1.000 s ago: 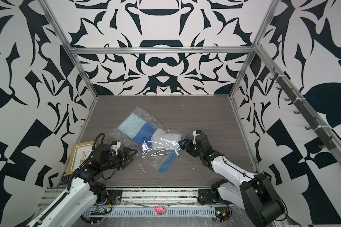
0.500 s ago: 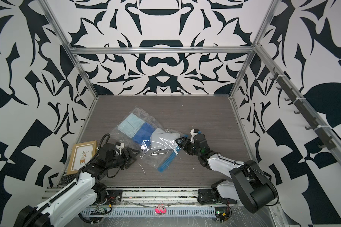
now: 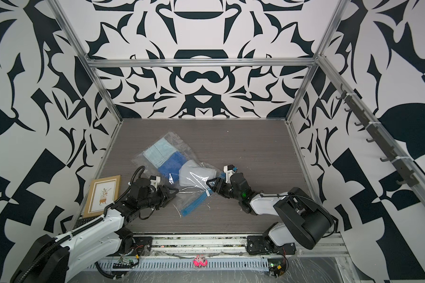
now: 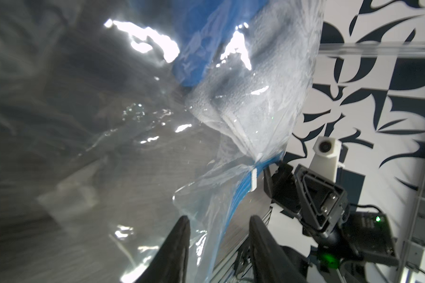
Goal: Place the folded towel into the vacuum bag
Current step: Adjust the vacuum bag at the center of the board.
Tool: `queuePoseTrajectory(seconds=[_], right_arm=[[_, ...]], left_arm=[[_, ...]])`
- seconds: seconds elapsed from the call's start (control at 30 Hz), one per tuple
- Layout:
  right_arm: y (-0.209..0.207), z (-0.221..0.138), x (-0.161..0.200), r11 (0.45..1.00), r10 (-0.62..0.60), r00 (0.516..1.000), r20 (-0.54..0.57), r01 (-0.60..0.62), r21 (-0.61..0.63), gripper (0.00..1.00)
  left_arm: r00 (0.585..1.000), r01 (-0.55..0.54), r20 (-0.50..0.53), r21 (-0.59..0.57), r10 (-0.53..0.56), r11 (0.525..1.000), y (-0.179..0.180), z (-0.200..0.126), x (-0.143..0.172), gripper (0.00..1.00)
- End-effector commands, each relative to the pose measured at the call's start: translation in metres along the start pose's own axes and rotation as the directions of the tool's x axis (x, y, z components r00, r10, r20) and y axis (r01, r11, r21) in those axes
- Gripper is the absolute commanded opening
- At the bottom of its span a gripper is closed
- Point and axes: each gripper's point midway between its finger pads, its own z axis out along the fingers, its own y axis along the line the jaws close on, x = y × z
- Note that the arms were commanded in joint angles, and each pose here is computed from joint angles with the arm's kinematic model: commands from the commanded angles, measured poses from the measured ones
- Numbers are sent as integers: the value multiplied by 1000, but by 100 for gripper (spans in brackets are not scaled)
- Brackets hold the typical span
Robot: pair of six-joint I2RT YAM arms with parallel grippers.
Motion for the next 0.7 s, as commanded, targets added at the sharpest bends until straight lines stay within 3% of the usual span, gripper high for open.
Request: queuePoseTrajectory(seconds=[0.0, 0.13, 0.27, 0.37, 0.43, 0.67], right_arm=[[30, 0, -7, 993, -36, 999, 40, 40, -115, 65], [30, -1, -6, 993, -40, 998, 48, 45, -106, 58], [19, -18, -15, 998, -64, 992, 107, 64, 10, 62], [21, -30, -22, 992, -118, 984, 131, 110, 68, 65], [25, -33, -24, 989, -134, 982, 135, 125, 73, 65], [16, -16, -14, 999, -42, 994, 98, 40, 17, 65]], left_arm=[[1000, -24, 18, 9, 23, 1000, -4, 3, -5, 28], [1000, -24, -2, 15, 24, 1000, -6, 8, -4, 15], [999, -49, 6, 14, 49, 999, -10, 5, -5, 13], [997, -74, 15, -3, 74, 997, -12, 0, -6, 26], [997, -77, 16, -11, 78, 997, -11, -3, -5, 43], [999, -43, 14, -55, 44, 998, -6, -15, 0, 60]])
